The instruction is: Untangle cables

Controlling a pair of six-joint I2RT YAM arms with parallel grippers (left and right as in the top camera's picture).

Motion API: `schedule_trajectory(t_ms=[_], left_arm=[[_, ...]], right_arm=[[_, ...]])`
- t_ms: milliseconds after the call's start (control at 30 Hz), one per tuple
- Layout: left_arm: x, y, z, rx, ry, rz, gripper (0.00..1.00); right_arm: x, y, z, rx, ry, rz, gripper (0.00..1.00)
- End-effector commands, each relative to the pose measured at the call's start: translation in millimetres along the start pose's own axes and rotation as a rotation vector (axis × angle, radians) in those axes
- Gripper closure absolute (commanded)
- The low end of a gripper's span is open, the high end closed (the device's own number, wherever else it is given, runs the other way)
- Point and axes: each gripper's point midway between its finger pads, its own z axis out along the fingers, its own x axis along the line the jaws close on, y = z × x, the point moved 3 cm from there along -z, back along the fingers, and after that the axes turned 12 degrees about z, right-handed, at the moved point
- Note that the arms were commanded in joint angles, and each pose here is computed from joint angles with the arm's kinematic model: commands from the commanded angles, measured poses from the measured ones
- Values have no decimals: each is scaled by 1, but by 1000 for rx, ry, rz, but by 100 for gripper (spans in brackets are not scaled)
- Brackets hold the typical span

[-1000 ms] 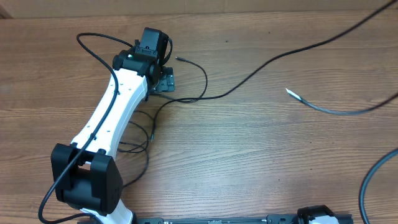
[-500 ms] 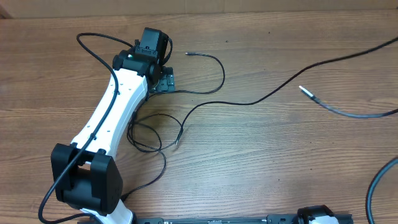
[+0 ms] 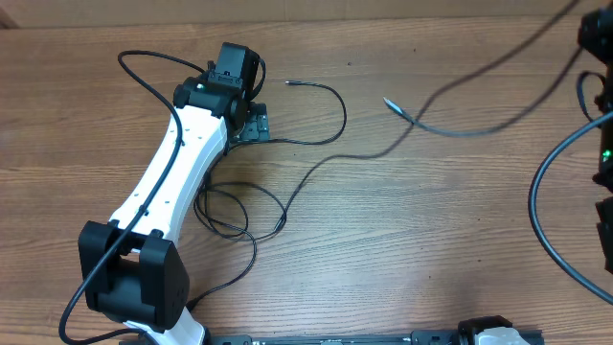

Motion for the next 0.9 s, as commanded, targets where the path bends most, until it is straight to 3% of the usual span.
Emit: schedule_trajectory(t_ms=[0, 267, 500, 633, 867], left_arm=[[0, 7, -10, -33, -14, -4, 0], [0, 7, -10, -33, -14, -4, 0], [0, 7, -10, -33, -14, -4, 0], [0, 7, -10, -33, -14, -3, 0], [0, 7, -10, -33, -14, -3, 0]], right_arm=[[21, 9, -9, 18, 119, 159, 96], [58, 41, -21, -86, 320, 244, 96], [73, 62, -30, -244, 374, -60, 96], [63, 73, -24, -358, 256, -241, 96], [27, 82, 7, -494, -146, -664, 96]])
